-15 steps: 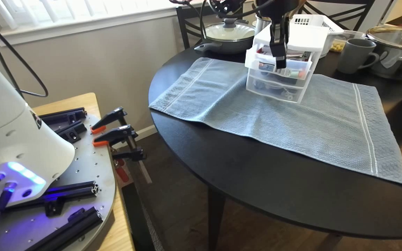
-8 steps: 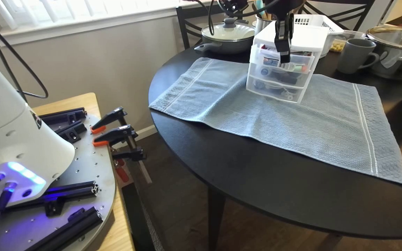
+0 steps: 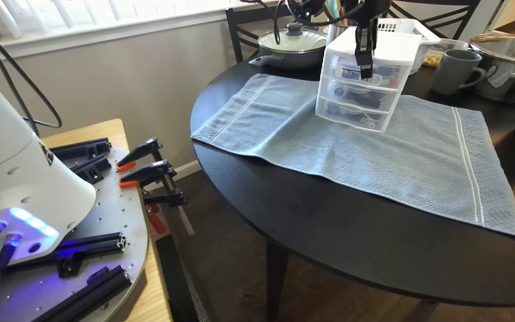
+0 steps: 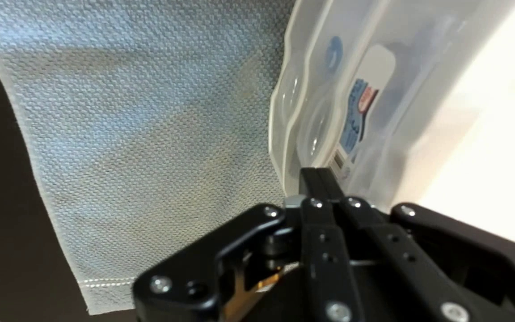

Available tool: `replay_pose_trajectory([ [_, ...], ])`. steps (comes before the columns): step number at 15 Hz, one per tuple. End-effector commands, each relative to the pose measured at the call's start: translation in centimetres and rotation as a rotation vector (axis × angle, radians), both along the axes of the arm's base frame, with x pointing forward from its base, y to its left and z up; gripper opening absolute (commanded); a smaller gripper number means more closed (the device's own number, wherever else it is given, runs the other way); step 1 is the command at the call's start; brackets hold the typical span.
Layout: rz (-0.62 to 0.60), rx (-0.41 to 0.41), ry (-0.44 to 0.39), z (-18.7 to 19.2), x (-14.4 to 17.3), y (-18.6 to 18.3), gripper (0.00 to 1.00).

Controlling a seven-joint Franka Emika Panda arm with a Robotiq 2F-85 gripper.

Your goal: Push the drawer closed

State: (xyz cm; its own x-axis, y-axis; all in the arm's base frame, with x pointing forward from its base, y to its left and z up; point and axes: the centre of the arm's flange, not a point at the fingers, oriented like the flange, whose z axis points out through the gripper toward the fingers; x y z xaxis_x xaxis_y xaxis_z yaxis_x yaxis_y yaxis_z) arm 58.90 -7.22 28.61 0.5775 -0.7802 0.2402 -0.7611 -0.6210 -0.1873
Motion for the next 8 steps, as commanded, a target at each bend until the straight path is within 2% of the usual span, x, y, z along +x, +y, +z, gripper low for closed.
replay_pose_trajectory([
  [1, 0.045, 0.005, -0.030, 0.1, 1.3, 0.8, 0.00],
  [8, 0.068, -0.017, -0.007, 2.0, -0.6, -0.1, 0.00],
])
